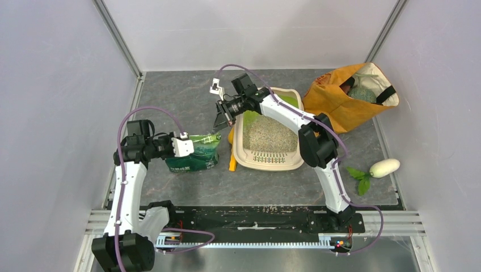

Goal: Fill the litter box with clean litter

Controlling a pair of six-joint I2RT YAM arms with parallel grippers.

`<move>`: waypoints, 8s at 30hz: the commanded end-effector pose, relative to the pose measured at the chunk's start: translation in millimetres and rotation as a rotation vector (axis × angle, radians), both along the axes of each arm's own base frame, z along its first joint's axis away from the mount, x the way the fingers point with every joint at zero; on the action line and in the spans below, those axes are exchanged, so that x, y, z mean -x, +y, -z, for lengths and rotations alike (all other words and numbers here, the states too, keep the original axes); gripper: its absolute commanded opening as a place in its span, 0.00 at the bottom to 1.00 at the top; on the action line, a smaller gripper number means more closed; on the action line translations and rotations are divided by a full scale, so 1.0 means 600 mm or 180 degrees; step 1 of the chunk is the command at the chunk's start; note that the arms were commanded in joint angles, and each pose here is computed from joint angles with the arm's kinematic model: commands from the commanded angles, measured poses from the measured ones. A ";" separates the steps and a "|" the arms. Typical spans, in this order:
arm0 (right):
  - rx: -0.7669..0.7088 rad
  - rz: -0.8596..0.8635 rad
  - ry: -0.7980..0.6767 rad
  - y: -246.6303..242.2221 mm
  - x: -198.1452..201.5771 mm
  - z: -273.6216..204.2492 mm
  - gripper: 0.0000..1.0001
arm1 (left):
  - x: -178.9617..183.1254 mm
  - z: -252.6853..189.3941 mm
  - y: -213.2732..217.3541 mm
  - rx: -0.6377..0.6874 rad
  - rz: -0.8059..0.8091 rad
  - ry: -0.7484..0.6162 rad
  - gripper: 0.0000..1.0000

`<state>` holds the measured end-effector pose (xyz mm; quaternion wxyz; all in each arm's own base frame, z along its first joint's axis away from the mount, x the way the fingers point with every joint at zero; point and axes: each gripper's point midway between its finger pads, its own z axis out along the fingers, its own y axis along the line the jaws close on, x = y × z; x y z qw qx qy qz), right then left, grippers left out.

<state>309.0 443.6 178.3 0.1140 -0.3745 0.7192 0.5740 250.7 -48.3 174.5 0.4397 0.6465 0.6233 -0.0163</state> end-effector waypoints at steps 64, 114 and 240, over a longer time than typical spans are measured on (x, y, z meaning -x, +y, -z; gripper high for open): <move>-0.0090 -0.0858 -0.3586 -0.020 0.030 0.016 0.00 | -0.018 -0.021 0.000 0.0365 0.0025 0.0359 0.02; -0.0548 -0.0214 -0.3277 -0.020 0.045 -0.166 0.97 | -0.046 -0.098 -0.002 0.0777 0.0070 0.0174 0.83; 0.0208 0.0517 -0.2979 -0.373 0.145 -0.292 0.00 | 0.056 -0.270 -0.347 0.2192 0.0825 0.1514 0.79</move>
